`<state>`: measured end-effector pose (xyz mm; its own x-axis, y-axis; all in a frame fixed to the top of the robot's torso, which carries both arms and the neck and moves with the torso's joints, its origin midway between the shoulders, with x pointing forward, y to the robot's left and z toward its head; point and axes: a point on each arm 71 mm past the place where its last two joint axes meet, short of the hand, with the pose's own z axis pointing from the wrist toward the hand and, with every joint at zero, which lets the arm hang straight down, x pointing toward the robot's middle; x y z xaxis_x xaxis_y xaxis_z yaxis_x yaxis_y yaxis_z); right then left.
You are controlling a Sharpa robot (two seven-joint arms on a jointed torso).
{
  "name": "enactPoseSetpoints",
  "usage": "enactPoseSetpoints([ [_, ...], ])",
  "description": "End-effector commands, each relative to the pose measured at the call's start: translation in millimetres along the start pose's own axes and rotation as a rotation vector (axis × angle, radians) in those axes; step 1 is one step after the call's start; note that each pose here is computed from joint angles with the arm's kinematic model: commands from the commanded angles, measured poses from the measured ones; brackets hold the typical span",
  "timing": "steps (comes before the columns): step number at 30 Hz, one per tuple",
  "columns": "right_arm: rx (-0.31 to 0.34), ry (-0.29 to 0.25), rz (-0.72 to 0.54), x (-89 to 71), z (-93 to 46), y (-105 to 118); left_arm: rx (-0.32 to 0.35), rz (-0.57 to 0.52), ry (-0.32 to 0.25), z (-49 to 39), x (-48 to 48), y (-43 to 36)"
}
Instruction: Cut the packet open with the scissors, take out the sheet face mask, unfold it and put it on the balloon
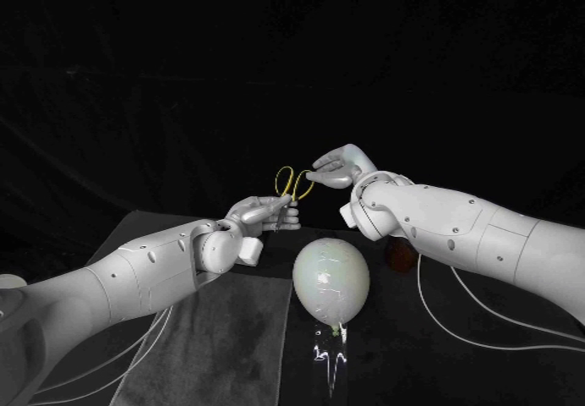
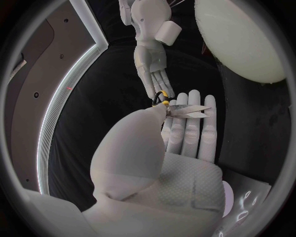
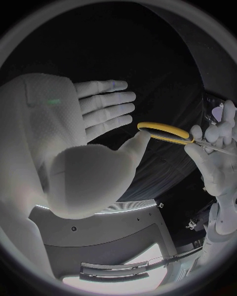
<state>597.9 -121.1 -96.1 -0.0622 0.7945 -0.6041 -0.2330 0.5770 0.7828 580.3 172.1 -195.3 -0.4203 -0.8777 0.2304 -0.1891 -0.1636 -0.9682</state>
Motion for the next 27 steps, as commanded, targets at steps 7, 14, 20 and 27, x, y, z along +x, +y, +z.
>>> enactPoseSetpoints([
  [7,-0.129,0.097,-0.012,-25.2,0.3,-5,-0.012,0.104,0.031,-7.1,-13.2,-2.9],
  [14,-0.258,0.163,-0.138,-48.4,-5.5,4,-0.061,0.177,0.073,-17.9,-31.4,-4.1],
  [20,-0.403,0.232,-0.372,-43.3,-15.3,25,-0.11,0.242,0.134,-24.5,-38.1,-7.9],
  [27,-0.561,0.26,-0.629,-16.1,-25.5,51,-0.147,0.302,0.172,-27.7,-40.6,-13.7],
])
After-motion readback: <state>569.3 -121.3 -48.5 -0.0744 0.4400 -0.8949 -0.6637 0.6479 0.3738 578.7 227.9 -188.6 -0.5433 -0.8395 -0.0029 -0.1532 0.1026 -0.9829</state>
